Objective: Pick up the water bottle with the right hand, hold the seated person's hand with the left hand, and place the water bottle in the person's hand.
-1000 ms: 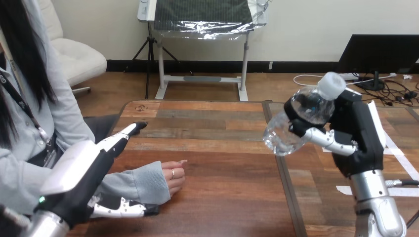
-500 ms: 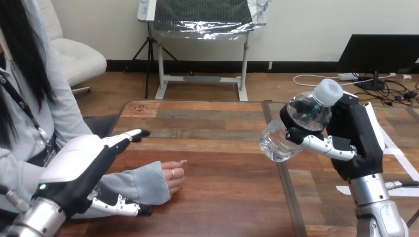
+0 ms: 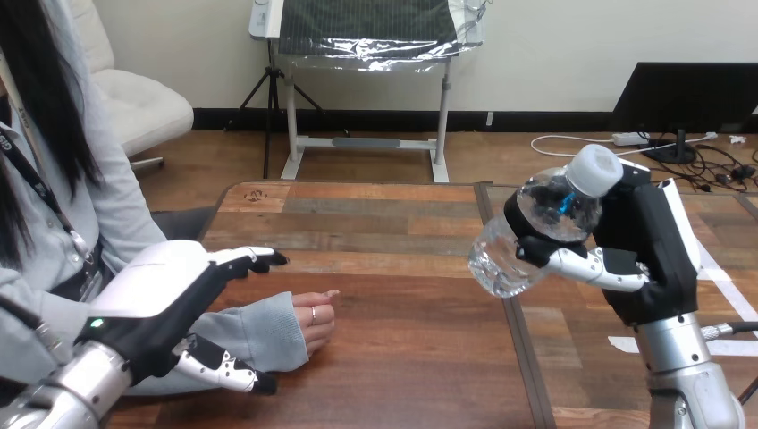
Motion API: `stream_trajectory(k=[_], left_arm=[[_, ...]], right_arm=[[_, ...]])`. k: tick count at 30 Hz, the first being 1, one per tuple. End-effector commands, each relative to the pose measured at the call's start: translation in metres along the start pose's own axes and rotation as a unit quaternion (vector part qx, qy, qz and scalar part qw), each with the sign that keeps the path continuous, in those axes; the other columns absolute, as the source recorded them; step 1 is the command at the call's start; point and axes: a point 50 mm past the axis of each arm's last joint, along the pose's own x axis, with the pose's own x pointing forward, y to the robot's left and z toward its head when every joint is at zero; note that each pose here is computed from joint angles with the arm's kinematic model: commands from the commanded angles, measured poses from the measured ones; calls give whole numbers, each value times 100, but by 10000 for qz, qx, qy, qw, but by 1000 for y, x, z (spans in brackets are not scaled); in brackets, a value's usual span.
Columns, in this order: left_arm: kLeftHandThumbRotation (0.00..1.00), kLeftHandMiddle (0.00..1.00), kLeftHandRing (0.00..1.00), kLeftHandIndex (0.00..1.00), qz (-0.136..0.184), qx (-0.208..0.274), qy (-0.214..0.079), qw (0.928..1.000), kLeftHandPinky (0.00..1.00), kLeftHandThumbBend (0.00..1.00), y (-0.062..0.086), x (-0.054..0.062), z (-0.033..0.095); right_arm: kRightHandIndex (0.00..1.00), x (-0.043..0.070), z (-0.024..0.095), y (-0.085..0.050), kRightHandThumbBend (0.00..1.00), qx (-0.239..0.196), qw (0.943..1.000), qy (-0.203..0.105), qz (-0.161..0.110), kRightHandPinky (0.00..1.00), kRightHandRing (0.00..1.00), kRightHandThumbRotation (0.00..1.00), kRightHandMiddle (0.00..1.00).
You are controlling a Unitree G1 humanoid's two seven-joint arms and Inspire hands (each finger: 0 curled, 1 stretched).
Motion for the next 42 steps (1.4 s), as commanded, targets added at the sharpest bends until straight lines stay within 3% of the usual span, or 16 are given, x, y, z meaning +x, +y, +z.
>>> stream_trajectory(k=[1, 19, 42], left_arm=[[23, 78, 74, 80, 65, 333, -65, 9994, 70, 100, 14, 14, -3], [19, 69, 64, 73, -223, 560, -49, 9982, 59, 100, 7, 28, -14], [13, 64, 60, 66, -639, 504, 235, 9964, 56, 100, -6, 36, -32]], right_arm=[[36, 18, 18, 2, 66, -55, 9979, -630, 106, 17, 24, 0, 32], [33, 12, 30, 8, 67, 160, 9949, -909, 419, 16, 24, 0, 31], [34, 7, 47, 8, 70, 26, 9904, -1279, 519, 16, 23, 0, 28]])
